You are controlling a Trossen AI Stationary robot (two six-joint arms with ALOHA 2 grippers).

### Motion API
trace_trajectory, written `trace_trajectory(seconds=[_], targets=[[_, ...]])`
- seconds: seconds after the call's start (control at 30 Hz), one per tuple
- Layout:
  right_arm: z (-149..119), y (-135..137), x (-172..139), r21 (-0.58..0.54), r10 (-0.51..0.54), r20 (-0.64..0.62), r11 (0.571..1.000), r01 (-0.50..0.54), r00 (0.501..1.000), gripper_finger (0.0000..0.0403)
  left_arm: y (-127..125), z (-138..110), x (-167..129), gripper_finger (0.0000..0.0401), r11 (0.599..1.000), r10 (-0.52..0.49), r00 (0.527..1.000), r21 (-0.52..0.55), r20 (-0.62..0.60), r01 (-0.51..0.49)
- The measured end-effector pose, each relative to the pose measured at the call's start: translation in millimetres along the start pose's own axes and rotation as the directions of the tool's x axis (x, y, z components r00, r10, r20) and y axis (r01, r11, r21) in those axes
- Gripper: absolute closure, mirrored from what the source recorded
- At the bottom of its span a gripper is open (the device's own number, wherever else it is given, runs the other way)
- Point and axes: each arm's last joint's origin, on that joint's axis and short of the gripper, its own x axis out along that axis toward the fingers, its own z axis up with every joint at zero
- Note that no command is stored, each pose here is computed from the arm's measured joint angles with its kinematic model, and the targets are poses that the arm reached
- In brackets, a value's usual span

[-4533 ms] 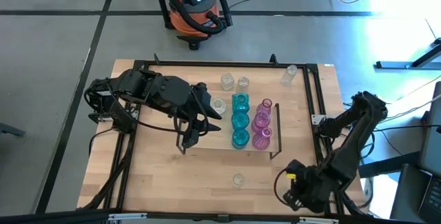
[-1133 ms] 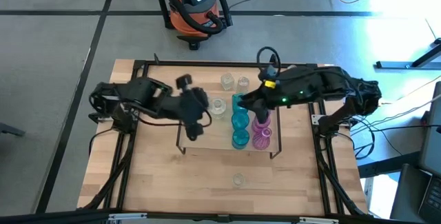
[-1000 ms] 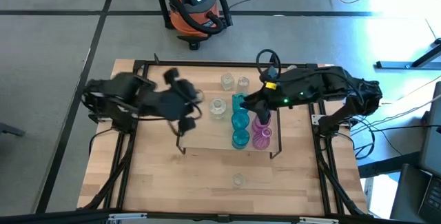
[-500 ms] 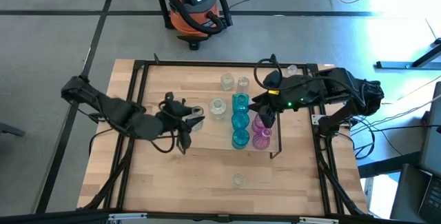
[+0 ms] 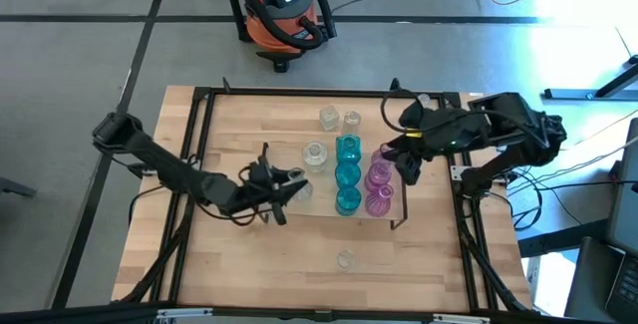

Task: Sort vases onto shelf
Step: Put the bottom right transparent vase on the shelf

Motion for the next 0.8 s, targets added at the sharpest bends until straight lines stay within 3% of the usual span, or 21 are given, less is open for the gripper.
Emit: trace_trajectory(seconds=[0.07,0.2,0.47,0.63,0.8], targets=[[-1.4,-3.2,-6.0,-0.002,0.006,0.0,1.0,-0.006,1.0,0.0253,-2.1,-4.8,6.7,0.0291,1.0,-0.025,1.0,0.006,-0.013,0.025],[-3.5,-9.2,-18.6,0.004,0.022,0.016,1.0,-0.022,1.0,0.0253,0.8,-16.6,17.9,0.0291,0.997,0.018,0.999,0.076,-0.034,-0.016],[-7.3,-18.1,-34.4,0.028,0.027,0.035,0.999,-0.028,0.999,0.0253,12.4,-26.2,37.9,0.0291,0.996,-0.034,0.997,0.079,-0.071,0.04],[-9.5,-20.4,-35.5,0.028,0.01,0.018,1.0,-0.011,1.0,0.0253,17.5,-25.8,42.4,0.029,0.996,-0.018,0.997,0.083,-0.07,0.024],[-9.5,-20.5,-35.5,0.028,0.01,0.018,1.0,-0.01,1.0,0.0253,20.0,-25.2,44.5,0.0252,0.996,-0.009,0.998,0.089,-0.069,0.015]])
